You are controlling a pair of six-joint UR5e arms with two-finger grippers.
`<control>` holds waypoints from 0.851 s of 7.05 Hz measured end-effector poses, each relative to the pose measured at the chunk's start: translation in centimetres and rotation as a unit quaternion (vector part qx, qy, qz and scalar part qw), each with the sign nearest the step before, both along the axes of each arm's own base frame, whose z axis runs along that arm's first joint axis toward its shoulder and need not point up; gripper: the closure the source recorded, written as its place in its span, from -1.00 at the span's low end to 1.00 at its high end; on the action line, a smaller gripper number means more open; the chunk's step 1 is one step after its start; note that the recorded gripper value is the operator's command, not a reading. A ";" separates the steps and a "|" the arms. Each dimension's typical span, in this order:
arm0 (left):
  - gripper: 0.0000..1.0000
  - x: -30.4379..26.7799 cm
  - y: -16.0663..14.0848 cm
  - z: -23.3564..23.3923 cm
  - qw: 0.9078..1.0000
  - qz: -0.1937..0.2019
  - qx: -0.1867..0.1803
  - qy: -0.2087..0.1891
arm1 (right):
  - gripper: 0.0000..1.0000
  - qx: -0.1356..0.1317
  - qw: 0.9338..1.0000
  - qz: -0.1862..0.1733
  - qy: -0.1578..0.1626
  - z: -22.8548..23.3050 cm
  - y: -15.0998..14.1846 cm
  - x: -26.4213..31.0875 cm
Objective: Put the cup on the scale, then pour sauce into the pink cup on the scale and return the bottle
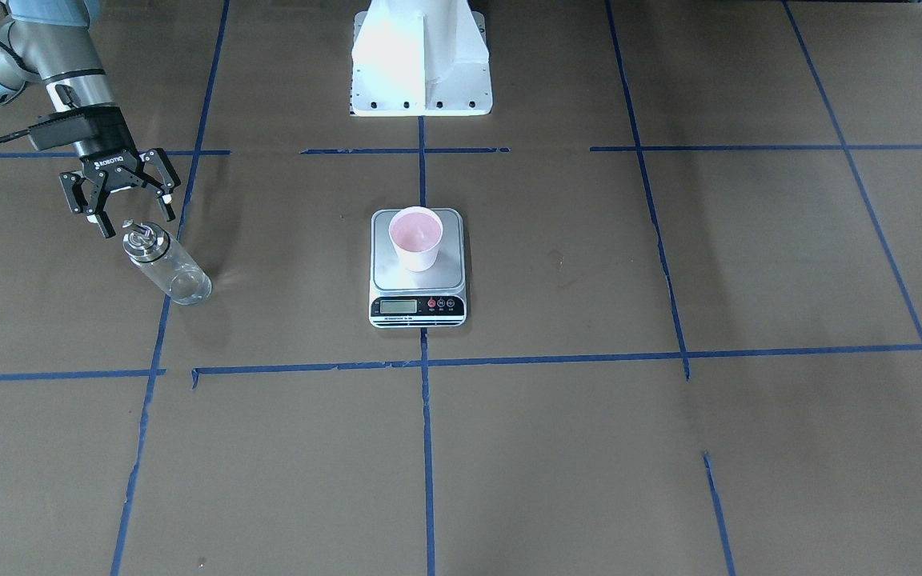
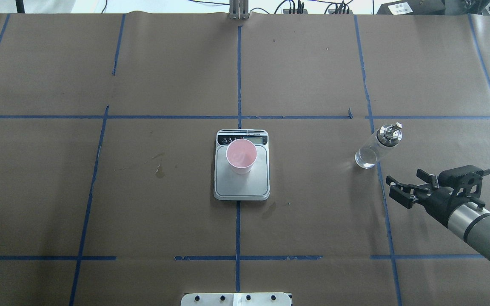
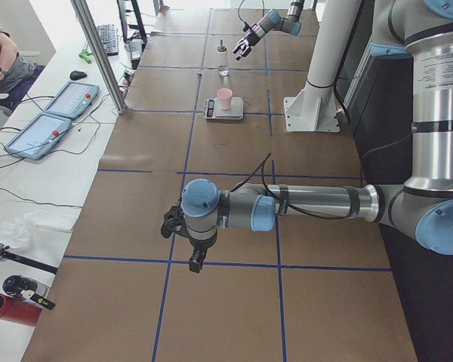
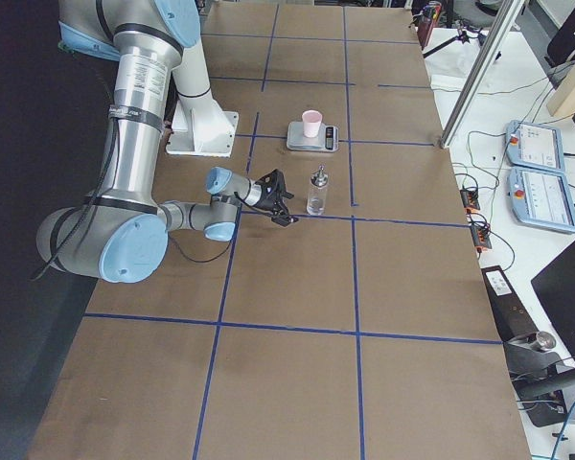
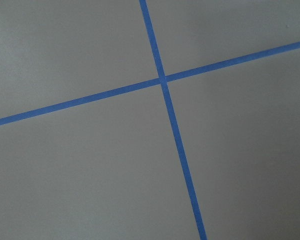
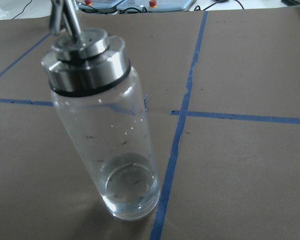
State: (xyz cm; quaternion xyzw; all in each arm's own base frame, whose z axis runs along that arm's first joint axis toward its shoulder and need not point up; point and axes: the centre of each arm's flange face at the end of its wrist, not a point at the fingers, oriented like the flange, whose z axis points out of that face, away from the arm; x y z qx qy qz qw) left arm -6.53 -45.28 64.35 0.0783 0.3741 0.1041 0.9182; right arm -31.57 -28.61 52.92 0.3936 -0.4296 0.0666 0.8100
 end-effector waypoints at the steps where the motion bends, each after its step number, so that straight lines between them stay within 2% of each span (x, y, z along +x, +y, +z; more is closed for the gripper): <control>1: -1.00 0.0 0.0 0.0 1.000 0.000 0.000 0.000 | -1.00 0.000 1.000 -0.019 0.014 0.4 -1.8 2.0; 3: -1.00 0.0 0.0 0.2 1.000 0.000 -0.001 0.000 | -1.00 -0.022 0.997 -0.056 0.056 1.4 -8.4 9.7; 5: -1.00 0.0 0.0 0.3 1.000 0.000 -0.003 0.000 | -1.00 -0.050 0.987 -0.101 0.116 1.3 -15.6 19.1; 6: -1.00 0.0 0.0 0.4 1.000 0.000 -0.004 0.000 | -1.00 -0.087 0.980 -0.118 0.133 0.8 -19.1 23.7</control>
